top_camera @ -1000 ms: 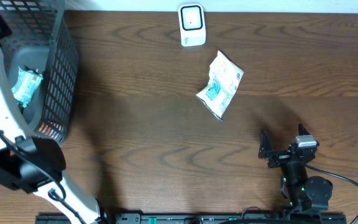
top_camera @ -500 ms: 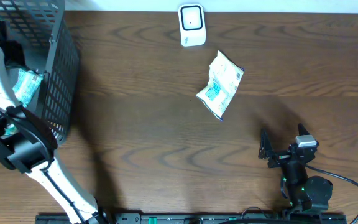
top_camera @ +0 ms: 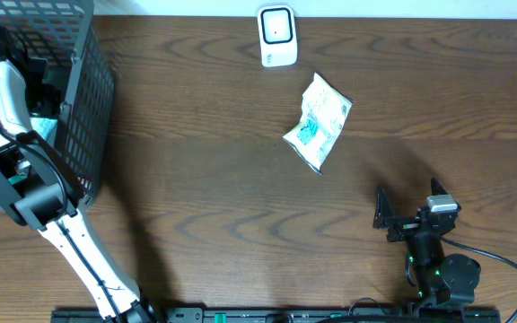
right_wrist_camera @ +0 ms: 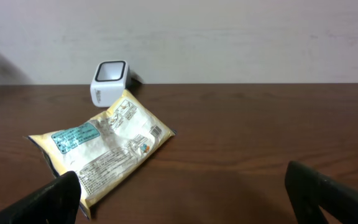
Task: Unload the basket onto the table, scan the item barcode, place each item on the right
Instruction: 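Reach the left gripper back into the basket and grasp the green tissue pack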
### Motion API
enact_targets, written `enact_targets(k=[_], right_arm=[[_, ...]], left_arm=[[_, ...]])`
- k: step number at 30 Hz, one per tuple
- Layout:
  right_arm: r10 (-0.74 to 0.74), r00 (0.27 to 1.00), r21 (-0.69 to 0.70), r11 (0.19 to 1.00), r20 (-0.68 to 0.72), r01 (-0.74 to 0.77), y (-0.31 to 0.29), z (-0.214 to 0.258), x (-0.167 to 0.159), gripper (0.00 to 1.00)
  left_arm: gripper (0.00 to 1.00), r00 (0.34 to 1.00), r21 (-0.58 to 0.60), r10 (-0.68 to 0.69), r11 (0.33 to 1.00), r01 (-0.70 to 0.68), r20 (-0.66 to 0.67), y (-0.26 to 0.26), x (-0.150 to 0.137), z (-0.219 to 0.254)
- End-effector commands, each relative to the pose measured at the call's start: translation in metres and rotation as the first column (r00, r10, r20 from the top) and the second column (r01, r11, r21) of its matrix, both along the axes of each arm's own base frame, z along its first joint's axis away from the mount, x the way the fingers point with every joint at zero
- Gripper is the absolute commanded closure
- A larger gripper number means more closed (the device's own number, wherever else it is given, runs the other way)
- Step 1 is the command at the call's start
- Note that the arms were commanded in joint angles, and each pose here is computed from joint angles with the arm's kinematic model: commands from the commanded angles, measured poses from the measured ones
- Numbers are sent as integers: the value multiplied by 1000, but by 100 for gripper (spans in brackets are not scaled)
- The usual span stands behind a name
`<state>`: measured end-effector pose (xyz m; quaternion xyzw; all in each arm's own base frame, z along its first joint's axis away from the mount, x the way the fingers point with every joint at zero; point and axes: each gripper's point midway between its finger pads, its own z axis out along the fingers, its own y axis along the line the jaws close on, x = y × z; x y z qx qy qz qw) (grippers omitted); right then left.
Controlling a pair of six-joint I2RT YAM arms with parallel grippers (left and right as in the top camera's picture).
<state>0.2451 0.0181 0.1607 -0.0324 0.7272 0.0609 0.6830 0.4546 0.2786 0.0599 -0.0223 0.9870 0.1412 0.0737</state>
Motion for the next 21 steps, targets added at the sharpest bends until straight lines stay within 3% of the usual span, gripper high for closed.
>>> enact_targets(k=[1, 8, 11, 15, 16, 21], right_arm=[[-8, 1000, -12, 1000, 2, 8, -2, 0, 0, 1], [-8, 1000, -12, 1000, 2, 8, -2, 0, 0, 1], [-9, 1000, -12, 1000, 2, 9, -2, 0, 0, 1], [-8, 1000, -12, 1000, 2, 8, -2, 0, 0, 1], [-8, 1000, -12, 1000, 2, 8, -2, 0, 0, 1], [-8, 1000, -12, 1000, 2, 8, -2, 0, 0, 1]], left_arm=[[24, 1000, -11, 3, 1000, -3, -17, 9, -7, -9], [25, 998, -110, 9, 994, -15, -63, -1, -25, -29], [40, 996, -134, 7, 991, -19, -92, -6, -34, -42], [87, 995, -139, 19, 990, -33, -98, -8, -36, -49], [92, 995, -139, 31, 989, -44, -95, -8, -36, -49], [93, 990, -114, 138, 984, -137, -1, -4, -22, -26]])
